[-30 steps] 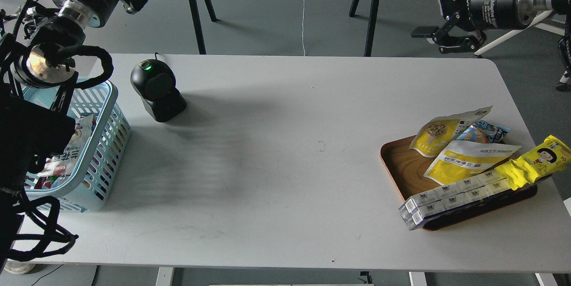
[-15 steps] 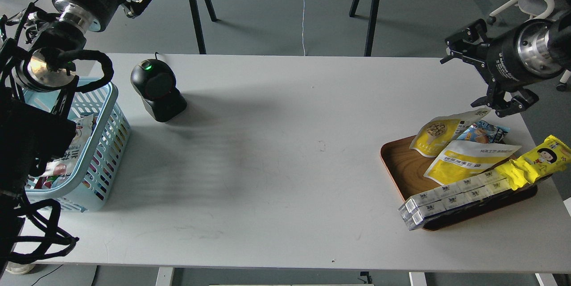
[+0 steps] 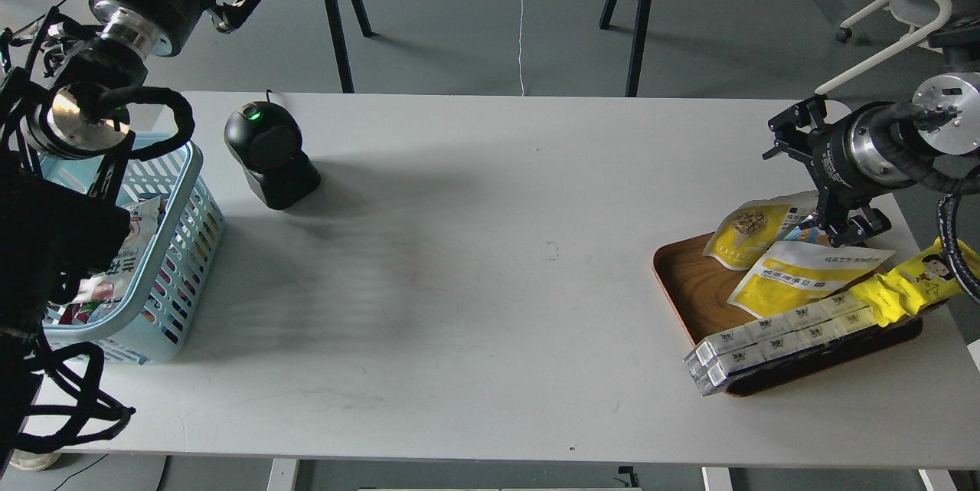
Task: Scan snack and place in basket
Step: 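Lower the right gripper onto the yellow snack packet and grasp it, then lift the yellow packet and carry it toward the scanner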
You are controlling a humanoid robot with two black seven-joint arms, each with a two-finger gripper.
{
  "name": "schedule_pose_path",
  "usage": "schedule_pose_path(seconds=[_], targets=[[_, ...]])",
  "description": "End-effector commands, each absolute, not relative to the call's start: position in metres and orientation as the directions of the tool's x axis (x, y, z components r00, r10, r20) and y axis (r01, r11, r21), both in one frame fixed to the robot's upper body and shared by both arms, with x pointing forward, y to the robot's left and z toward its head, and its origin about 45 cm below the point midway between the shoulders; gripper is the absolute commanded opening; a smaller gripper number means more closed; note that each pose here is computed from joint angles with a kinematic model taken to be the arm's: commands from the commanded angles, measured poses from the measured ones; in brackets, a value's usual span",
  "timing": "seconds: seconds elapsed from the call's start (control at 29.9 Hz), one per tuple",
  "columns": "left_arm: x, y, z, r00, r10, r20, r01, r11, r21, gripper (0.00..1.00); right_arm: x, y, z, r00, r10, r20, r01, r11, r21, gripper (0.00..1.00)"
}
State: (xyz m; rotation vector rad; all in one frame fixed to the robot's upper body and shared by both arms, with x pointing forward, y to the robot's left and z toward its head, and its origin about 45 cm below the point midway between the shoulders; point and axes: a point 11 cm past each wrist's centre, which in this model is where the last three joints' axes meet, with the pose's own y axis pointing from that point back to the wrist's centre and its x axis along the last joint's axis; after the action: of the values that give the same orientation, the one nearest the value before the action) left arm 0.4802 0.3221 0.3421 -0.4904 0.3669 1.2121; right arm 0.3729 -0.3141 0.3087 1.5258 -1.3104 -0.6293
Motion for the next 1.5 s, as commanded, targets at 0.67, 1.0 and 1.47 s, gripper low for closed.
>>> schedule_pose_path(seconds=[0.67,1.0,1.47], targets=[[0.480,0.322,0.340,0.310,0.798,-0.516,-0.951,0.269,-0.155,1.00,0.376,-0.336,0.272,0.114,-0.975,0.193,-0.407,0.131,0.904,0.52],[0.480,0.323,0.337,0.307,0.799,-0.518,-0.952,0.268,-0.151,1.00,0.377,-0.337,0.274,0.086,-0.973,0.213,-0.411,0.160,0.898,0.00],[0.479,0.324,0.338,0.305,0.801,-0.516,-0.952,0.266,-0.150,1.00,0.381,-0.322,0.286,0.105,-0.975,0.194,-0.443,0.129,0.887,0.00]])
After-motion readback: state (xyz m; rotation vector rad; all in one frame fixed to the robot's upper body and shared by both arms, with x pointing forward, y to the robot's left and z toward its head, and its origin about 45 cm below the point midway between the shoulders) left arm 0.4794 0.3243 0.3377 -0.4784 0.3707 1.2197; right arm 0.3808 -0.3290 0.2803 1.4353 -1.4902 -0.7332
